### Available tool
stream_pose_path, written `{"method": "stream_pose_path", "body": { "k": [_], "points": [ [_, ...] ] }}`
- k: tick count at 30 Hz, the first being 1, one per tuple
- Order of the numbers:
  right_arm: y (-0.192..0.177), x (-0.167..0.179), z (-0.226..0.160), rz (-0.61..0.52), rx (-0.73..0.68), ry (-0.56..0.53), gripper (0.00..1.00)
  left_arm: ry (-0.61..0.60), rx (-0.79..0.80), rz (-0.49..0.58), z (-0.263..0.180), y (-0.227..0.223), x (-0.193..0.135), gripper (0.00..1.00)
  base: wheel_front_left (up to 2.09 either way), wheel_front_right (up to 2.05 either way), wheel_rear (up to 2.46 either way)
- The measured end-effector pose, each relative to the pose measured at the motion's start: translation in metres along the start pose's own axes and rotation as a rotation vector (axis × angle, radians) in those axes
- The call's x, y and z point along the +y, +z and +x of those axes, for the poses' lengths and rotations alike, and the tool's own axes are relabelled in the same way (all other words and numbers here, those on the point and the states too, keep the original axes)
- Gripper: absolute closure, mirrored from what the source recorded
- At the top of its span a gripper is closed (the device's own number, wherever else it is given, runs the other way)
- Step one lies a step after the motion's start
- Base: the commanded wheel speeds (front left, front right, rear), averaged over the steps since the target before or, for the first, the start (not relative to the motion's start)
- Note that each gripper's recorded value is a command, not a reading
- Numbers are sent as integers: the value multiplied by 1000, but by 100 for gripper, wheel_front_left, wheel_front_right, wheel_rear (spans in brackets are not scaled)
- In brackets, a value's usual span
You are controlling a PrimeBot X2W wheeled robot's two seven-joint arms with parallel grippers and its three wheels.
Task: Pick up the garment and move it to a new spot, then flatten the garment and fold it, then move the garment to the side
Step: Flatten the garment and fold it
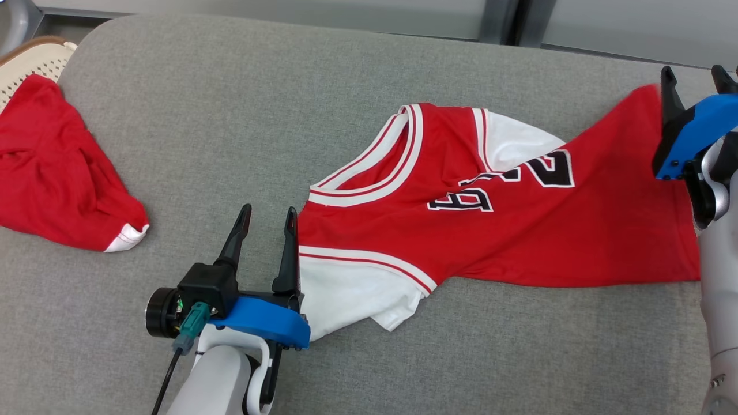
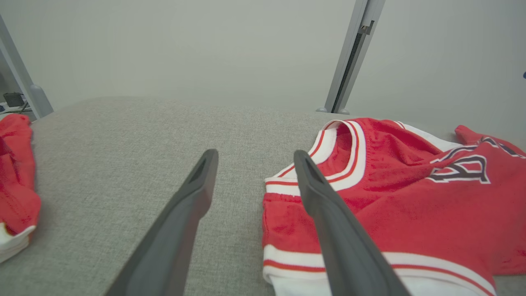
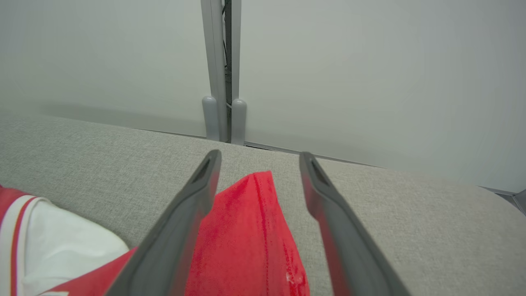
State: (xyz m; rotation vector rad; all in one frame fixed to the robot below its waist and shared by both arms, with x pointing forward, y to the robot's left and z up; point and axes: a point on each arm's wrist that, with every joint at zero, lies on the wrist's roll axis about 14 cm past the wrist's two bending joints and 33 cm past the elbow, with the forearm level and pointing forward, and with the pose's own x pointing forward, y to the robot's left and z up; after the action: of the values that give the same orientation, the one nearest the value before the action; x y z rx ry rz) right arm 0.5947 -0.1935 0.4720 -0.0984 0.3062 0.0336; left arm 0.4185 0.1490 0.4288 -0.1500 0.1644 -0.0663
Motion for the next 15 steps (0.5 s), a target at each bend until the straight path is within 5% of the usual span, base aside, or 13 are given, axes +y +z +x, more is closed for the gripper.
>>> {"method": "stream_pose_path", "body": {
  "k": [15],
  "points": [
    [10,-14,-72,34,-257,-7,0,-86,-37,5,9,15,-25,0,0,0,0]
  ]
}}
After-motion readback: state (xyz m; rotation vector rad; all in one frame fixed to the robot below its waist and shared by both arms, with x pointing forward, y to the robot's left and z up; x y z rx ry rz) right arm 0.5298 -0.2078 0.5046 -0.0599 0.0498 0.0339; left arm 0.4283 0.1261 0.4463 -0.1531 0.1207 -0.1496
